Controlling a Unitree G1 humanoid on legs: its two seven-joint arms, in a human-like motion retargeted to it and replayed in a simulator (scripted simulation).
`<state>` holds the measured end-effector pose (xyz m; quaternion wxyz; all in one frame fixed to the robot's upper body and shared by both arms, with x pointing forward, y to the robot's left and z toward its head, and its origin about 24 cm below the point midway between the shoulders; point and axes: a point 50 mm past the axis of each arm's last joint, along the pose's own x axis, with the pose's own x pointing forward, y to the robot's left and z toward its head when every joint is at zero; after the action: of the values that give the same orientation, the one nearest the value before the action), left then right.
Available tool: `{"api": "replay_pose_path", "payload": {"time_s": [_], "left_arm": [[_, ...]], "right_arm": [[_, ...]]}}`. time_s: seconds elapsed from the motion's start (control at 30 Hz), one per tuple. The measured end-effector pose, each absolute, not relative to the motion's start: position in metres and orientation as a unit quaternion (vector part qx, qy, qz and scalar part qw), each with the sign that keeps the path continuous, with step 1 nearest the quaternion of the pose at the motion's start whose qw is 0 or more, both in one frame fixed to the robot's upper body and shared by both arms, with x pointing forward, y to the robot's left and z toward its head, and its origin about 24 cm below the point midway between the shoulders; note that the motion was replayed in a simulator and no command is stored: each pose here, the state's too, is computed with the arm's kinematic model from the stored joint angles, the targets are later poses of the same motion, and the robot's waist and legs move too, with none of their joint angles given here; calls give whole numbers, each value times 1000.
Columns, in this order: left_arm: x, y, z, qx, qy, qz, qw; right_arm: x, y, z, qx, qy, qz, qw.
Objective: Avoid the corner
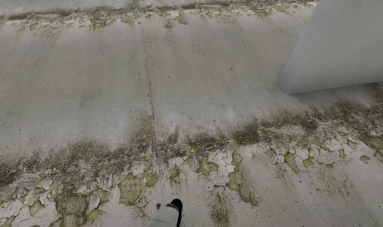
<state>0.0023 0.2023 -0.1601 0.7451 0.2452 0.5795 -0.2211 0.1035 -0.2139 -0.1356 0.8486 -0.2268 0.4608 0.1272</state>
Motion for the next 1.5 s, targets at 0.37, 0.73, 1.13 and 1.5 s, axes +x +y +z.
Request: {"api": "replay_pose_path", "payload": {"time_s": [0.37,0.73,1.13,1.5], "left_arm": [[90,204,-141,263,470,-196,820],[58,204,-157,226,536,-160,797],[-29,212,-163,232,629,-194,716],[146,224,-110,251,388,-117,879]], "right_arm": [[13,-226,-156,-209,584,116,776],[-4,-223,-161,-196,613,107,758],[61,-231,-147,-201,528,78,822],[-75,-254,-149,-215,690,93,685]]}}
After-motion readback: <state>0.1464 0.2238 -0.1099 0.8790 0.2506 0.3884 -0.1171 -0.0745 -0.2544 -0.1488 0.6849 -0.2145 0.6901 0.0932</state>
